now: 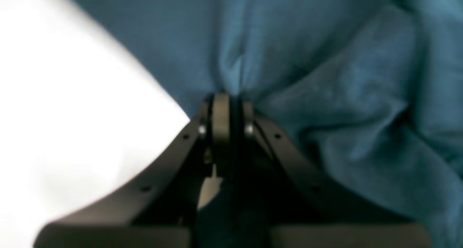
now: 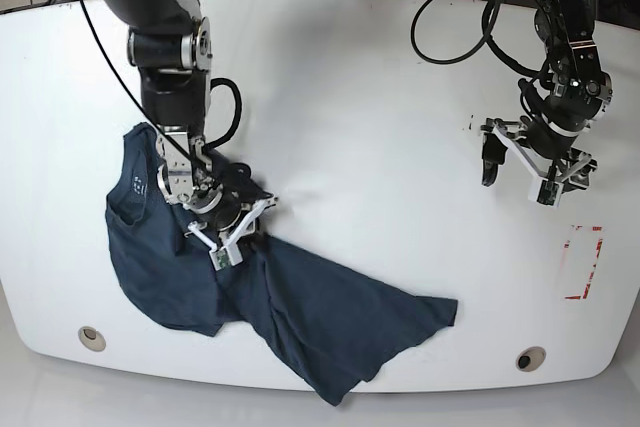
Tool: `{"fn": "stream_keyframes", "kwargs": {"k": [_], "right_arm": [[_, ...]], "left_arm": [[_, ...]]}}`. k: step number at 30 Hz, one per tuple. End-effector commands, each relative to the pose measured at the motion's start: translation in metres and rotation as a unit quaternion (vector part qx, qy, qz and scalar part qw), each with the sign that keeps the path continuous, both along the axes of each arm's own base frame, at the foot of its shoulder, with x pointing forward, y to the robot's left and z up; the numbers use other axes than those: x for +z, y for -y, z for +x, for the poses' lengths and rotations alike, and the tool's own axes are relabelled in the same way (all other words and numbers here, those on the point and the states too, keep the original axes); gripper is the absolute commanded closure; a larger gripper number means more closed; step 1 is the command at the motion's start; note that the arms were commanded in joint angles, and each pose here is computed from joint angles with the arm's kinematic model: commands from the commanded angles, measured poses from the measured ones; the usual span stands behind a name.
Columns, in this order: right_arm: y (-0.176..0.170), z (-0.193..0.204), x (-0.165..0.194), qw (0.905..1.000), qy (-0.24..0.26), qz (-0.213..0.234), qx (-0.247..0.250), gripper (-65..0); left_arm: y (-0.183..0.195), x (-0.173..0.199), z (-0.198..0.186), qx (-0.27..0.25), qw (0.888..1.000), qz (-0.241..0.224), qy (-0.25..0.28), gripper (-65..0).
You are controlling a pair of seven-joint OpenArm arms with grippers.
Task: Layout the t-shirt on the table in an organized manner, then fold the t-shirt properly
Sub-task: 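Drag the grasped fabric with the right gripper toward the collar, spreading the shirt, then grasp the shirt hem with the left gripper and pull it outward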
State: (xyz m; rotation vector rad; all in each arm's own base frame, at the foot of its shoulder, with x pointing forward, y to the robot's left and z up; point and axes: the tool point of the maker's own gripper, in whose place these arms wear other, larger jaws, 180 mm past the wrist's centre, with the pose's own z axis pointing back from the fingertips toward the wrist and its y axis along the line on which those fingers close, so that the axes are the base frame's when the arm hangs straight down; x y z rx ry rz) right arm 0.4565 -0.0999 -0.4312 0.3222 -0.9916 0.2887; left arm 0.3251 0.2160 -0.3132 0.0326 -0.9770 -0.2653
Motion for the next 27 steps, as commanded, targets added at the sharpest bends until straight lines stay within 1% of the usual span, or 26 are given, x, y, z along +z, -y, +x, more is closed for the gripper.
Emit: {"fn": "stream_keyframes", "kwargs": {"k": [1, 4, 7, 11, 15, 17, 21, 27], "right_arm": [[-0.025, -0.027, -0.002, 0.9977, -0.021, -0.025, 0.059, 0.0], [-0.038, -0.051, 0.004, 0.9951, -0.022, -0.041, 0.088, 0.0], [-0.043, -0.076, 0.009, 0.9913, -0.021, -0.061, 0.115, 0.0], [-0.063, -0.113, 0.012, 0.9833, -0.026, -0.089, 0.157, 0.0], [-0.067, -0.147, 0.015, 0.9769, -0.026, -0.114, 0.179, 0.0], [-0.069, -0.161, 0.016, 0.9728, -0.027, -0.126, 0.193, 0.0], [-0.076, -0.192, 0.017, 0.9617, -0.032, -0.149, 0.227, 0.0], [-0.091, -0.229, 0.019, 0.9455, -0.039, -0.167, 0.277, 0.0]], "left_arm": [[-0.002, 0.015, 0.007, -0.002, 1.000, 0.002, 0.027, -54.7], [-0.002, 0.015, 0.007, -0.001, 1.000, 0.002, 0.027, -54.7], [-0.002, 0.015, 0.007, -0.001, 1.000, 0.002, 0.027, -54.7], [-0.002, 0.016, 0.007, -0.001, 1.000, 0.002, 0.028, -54.9], [0.001, 0.015, 0.008, 0.000, 1.000, -0.005, 0.029, -55.0], [0.004, 0.014, 0.008, 0.003, 0.999, -0.012, 0.029, -55.1], [0.008, 0.019, 0.014, 0.007, 0.999, -0.021, 0.039, -55.1], [-0.005, 0.018, 0.019, 0.038, 0.998, -0.037, 0.043, -55.3]]}}
